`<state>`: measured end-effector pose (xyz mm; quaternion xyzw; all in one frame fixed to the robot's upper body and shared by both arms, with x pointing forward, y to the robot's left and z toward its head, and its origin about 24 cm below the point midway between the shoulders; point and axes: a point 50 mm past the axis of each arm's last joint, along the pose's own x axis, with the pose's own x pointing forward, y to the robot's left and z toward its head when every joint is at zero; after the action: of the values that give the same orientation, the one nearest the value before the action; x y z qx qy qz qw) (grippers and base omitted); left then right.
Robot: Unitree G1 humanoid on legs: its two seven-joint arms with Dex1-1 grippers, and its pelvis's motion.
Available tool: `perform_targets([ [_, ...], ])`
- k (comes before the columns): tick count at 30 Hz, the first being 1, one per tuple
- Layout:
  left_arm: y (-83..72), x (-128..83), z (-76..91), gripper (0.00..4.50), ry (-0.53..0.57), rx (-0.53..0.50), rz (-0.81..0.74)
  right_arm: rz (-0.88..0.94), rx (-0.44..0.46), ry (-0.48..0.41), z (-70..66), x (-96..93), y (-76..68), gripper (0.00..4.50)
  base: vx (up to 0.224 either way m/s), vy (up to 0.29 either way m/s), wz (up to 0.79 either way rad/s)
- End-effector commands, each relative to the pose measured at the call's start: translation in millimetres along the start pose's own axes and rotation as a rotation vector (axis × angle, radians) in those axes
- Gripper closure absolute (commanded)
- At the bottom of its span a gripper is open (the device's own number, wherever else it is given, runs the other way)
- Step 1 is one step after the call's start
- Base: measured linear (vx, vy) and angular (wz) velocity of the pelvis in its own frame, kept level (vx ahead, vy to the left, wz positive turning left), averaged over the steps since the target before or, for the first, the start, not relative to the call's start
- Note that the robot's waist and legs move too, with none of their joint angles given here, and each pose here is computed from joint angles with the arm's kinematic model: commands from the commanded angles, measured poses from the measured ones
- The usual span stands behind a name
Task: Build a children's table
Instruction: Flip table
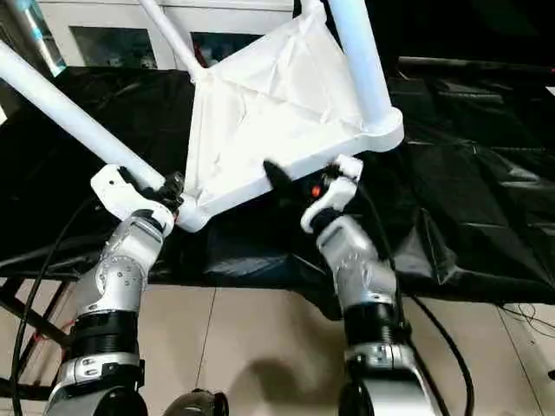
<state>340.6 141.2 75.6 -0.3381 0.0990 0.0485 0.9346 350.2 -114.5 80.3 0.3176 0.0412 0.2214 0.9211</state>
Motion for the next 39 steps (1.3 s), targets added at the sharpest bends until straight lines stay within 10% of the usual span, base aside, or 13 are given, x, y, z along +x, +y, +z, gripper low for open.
perform_targets([
  [1, -8.4, -1.7, -14.5, 2.24, 0.065, -0.073, -0.05, -0.059, 0.043, -0.038, 8.0, 5.0, -6.3, 0.0, 0.0, 0.0, 0.0],
  [17, -23.2, -11.9, -34.7, 2.24, 0.183, -0.054, -0.172, -0.05, 0.172, -0.065, 20.2, 25.7, -9.1, 0.0, 0.0, 0.0, 0.0],
  [38, -19.5, -18.3, -38.8, 2.24, 0.207, -0.017, -0.173, -0.099, 0.186, -0.096, 19.8, 28.1, -15.9, 1.85, 0.0, 0.0, 0.0],
  [39, -21.2, -18.6, -39.1, 1.68, 0.217, -0.013, -0.203, -0.106, 0.185, -0.102, 20.7, 28.1, -16.4, 2.0, 0.0, 0.0, 0.0],
])
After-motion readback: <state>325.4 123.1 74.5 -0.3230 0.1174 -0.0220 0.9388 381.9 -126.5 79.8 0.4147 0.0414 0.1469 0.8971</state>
